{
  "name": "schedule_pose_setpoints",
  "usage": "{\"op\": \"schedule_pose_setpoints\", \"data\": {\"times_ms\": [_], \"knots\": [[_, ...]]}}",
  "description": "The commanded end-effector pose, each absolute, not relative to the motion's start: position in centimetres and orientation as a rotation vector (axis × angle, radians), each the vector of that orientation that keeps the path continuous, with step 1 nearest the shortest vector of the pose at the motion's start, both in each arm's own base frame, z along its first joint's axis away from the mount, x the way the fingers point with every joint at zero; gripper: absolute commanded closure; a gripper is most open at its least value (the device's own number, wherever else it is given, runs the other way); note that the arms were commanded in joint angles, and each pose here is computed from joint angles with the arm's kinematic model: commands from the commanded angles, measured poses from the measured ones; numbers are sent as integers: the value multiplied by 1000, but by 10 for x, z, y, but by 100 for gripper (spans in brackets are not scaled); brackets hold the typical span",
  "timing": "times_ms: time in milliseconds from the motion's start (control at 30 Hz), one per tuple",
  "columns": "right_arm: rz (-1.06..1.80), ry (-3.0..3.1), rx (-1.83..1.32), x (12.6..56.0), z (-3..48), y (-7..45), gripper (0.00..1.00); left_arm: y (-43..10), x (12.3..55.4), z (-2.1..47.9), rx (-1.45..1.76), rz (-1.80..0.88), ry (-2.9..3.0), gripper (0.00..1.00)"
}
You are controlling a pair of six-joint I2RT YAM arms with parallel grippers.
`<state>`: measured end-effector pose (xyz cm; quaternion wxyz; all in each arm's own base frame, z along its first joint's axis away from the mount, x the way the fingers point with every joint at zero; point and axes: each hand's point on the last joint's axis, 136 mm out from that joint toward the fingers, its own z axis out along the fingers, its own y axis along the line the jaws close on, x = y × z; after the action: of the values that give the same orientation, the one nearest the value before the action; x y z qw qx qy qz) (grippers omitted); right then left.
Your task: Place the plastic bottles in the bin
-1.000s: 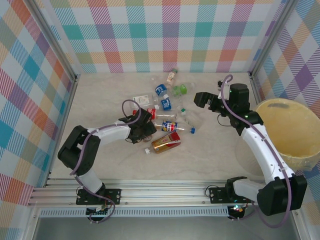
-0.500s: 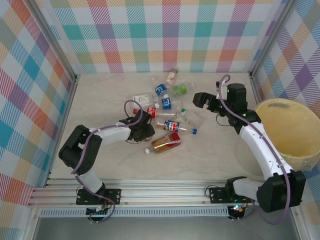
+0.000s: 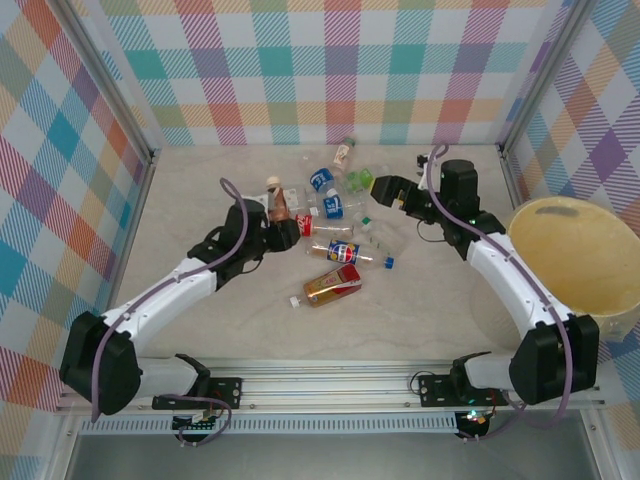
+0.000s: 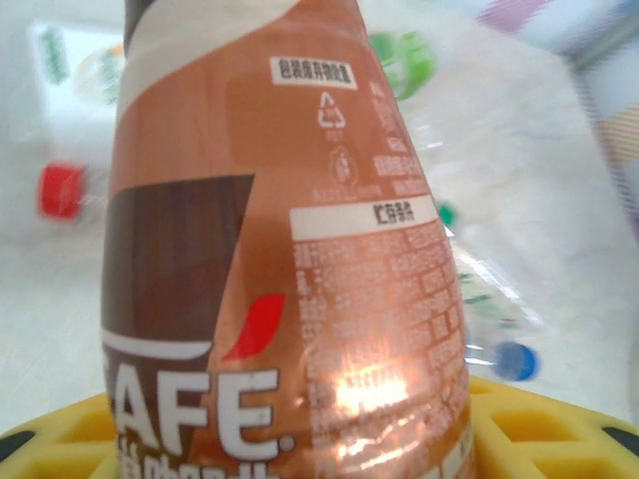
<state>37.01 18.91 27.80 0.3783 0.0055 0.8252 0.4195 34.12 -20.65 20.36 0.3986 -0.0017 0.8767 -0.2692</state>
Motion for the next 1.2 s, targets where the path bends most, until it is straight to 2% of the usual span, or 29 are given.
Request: {"op": "schedule_pose_setpoints", "data": {"times_ms": [0,233,533,700,1067,1167], "knots": [[1257,1968,-94,369,334,213,0,-247,334,267,318,-909,2034,48],[1432,1836,-289,353,386,241,0,-299,320,325,625,-1213,1847,47],[1548,1878,-413,349,384,269,0,-328,316,344,772,-1390,1756,47],[1577,1910,-462,348,377,283,6,-335,314,342,815,-1432,1750,47],[1593,1888,-304,373,374,286,45,-340,314,334,820,-1461,1785,45],[1582,1888,-306,374,372,286,52,-340,314,333,817,-1454,1795,44]]}}
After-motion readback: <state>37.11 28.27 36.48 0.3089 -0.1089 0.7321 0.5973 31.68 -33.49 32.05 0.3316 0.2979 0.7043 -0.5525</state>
